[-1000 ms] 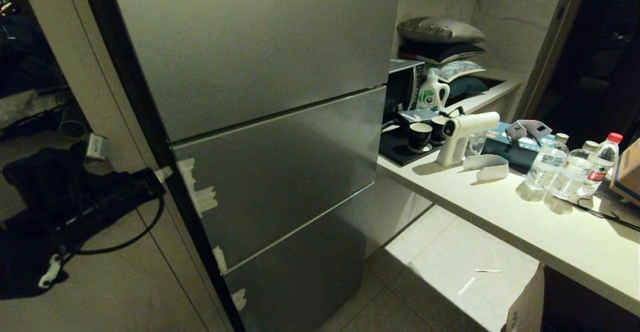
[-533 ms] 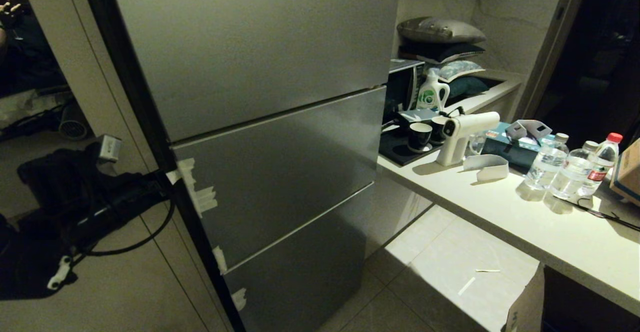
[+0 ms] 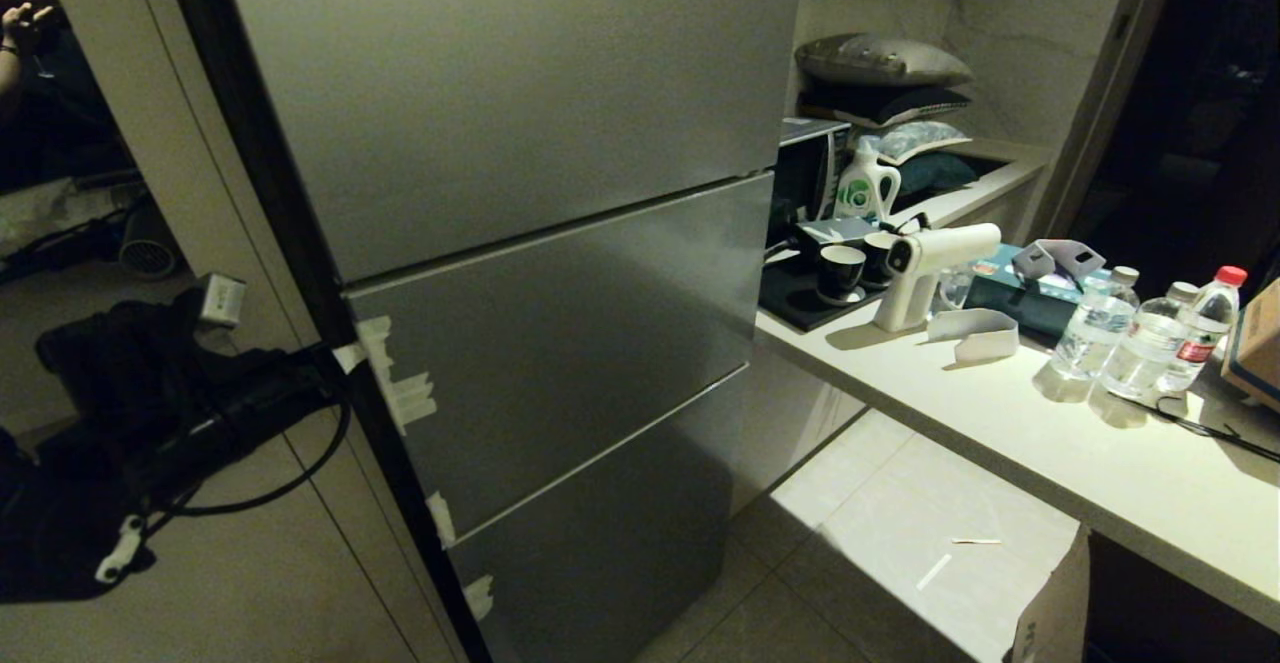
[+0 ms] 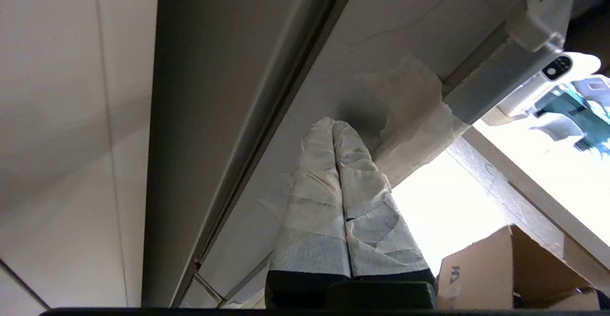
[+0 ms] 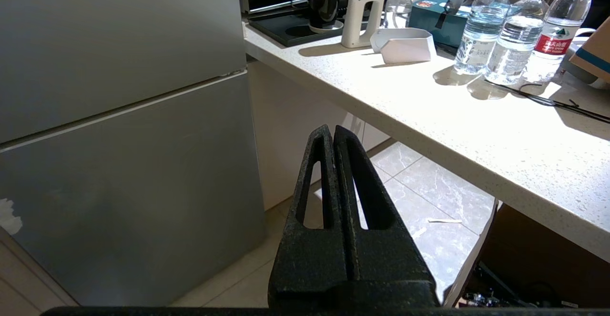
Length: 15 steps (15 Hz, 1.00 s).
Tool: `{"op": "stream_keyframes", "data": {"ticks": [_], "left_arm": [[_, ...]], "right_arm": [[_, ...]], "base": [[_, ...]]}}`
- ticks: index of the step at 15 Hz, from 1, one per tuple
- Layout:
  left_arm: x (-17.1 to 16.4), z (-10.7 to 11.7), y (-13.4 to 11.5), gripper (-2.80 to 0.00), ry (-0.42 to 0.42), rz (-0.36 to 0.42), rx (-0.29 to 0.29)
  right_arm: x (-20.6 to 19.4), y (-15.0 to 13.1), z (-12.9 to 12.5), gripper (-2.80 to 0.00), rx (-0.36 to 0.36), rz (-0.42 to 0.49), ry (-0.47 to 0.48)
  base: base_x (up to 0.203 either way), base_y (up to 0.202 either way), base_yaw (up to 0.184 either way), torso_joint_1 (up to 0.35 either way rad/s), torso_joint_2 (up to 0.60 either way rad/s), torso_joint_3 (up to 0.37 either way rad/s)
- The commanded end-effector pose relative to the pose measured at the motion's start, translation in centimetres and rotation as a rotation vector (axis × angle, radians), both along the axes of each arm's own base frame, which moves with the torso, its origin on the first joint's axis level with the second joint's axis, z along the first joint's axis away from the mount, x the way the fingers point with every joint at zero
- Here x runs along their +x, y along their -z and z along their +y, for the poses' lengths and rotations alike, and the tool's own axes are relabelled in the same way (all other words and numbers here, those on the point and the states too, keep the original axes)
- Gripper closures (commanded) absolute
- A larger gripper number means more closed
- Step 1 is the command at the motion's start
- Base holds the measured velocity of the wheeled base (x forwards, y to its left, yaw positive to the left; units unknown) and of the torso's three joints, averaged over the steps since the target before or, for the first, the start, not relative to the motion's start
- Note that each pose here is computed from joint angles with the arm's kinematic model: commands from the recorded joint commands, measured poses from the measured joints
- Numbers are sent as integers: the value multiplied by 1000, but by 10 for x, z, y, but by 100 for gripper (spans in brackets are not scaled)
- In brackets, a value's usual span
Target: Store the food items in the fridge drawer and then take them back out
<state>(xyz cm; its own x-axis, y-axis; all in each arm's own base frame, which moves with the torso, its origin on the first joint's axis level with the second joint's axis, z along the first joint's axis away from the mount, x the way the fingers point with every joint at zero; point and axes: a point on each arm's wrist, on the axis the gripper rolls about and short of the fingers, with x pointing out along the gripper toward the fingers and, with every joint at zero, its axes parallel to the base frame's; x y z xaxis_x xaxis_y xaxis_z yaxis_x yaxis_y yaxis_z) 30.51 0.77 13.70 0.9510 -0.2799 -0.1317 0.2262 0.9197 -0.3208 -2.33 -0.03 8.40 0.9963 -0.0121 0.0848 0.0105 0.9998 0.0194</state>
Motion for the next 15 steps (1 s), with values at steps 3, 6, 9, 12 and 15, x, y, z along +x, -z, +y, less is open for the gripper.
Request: {"op": "stream_keyframes", "data": {"ticks": [3, 6, 9, 12, 15], "left_arm": [[-1, -7, 6, 0, 84, 24, -13], [-7, -12, 8, 0, 111, 32, -13], [-17, -20, 13, 0, 140, 12, -11], [-31, -33, 18, 0, 187, 9, -9], [-51, -44, 19, 0, 233, 25, -10]], "right_arm": [[2, 8, 0, 0, 0, 30, 0], [2, 8, 0, 0, 0, 30, 0], [2, 8, 0, 0, 0, 30, 0], [2, 8, 0, 0, 0, 30, 0], [2, 8, 0, 0, 0, 30, 0]], "base": [[0, 0, 0, 0, 0, 0], [0, 0, 0, 0, 0, 0], [0, 0, 0, 0, 0, 0], [0, 0, 0, 0, 0, 0], [0, 0, 0, 0, 0, 0]]}}
